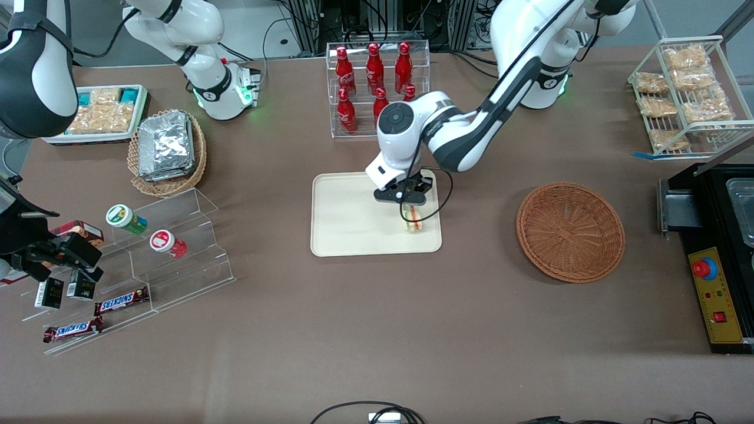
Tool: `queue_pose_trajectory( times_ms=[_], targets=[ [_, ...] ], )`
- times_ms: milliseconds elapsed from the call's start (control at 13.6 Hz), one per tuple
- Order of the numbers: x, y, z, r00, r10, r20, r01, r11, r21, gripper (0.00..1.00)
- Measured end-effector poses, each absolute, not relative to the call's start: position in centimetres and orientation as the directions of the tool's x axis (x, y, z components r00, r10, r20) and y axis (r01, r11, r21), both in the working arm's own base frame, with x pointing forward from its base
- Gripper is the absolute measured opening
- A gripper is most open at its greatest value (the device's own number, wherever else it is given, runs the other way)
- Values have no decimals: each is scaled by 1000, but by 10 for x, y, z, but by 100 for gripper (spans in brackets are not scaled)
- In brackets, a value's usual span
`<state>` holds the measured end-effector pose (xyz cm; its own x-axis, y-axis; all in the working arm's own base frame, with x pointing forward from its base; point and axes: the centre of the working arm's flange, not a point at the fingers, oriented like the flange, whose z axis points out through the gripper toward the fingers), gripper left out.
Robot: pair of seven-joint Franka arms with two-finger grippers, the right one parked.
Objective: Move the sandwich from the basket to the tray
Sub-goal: 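Lift the sandwich and carry it with the left gripper over the cream tray, then lower the sandwich onto the tray and open the left gripper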
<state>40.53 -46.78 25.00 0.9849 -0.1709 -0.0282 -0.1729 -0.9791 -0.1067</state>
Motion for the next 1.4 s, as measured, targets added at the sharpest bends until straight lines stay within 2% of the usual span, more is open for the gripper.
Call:
queue_pose_trajectory(
  times_ms=[221,515,588,662,735,1029,1250,1397],
  targets=[
    [402,-468,229,983,-173,-56,-179,-977,-113,20],
    [398,-470,222,982,-179,-68,-186,-976,-116,16],
    [397,-470,220,981,-181,-71,-188,-975,-117,21],
    [396,-471,218,980,-182,-75,-190,-975,-118,21],
    [395,-471,215,980,-183,-80,-192,-974,-119,26],
    [395,-471,213,980,-181,-84,-190,-974,-120,67],
    [412,-472,235,991,-123,-42,-127,-986,-109,98],
    [434,-466,264,999,-30,13,-29,-996,-87,100]
  ],
)
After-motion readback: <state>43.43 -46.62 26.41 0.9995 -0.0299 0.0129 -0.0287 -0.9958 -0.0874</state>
